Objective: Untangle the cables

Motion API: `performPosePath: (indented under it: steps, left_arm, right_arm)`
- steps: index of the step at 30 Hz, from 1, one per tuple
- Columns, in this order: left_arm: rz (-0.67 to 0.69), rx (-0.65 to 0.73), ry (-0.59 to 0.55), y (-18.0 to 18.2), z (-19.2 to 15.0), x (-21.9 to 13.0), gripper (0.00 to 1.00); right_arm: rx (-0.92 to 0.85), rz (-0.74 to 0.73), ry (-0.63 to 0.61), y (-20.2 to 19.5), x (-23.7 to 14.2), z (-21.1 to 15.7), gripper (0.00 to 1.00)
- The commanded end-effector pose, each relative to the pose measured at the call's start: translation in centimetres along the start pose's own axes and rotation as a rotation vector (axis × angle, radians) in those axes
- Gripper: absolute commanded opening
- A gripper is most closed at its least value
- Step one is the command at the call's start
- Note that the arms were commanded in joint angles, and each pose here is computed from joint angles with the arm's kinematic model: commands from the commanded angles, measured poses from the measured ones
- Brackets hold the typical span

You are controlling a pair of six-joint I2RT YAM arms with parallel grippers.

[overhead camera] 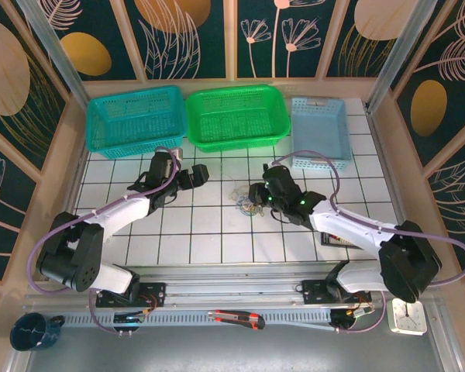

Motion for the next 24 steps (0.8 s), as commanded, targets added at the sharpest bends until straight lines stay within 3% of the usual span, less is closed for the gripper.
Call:
performPosePath:
  steps: [1, 3, 11, 24]
  left_arm:
    - [-0.009, 0.001, -0.017, 0.0, 0.5, -0.3, 0.99]
    - [-0.013, 0.002, -0.018, -0.1, 0.6, -0.3, 0.99]
    - [-0.017, 0.004, -0.019, -0.2, 0.8, -0.4, 0.99]
    - [-0.016, 0.007, -0.021, -0.2, 0.8, -0.6, 0.99]
  right_arm:
    - [0.005, -0.017, -0.032, -0.8, -0.8, 0.5, 0.22]
    - [0.008, -0.025, -0.041, -1.1, -1.0, 0.8, 0.23]
    - [-0.035, -0.110, -0.005, -3.1, 0.9, 1.3, 0.46]
    - [0.034, -0.081, 0.071, -3.5, 5.2, 1.6, 0.45]
Point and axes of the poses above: each hand's point on the last joint's axis, 136 mm out from that joint toward the fingers, its own x axis out along the fingers, its own y axis along the line the jaws close on, z = x × y, the point moved 5 cm from there along -x, back along the fingers, and after that the axes turned 10 degrees about x, right-handed, at the moved point
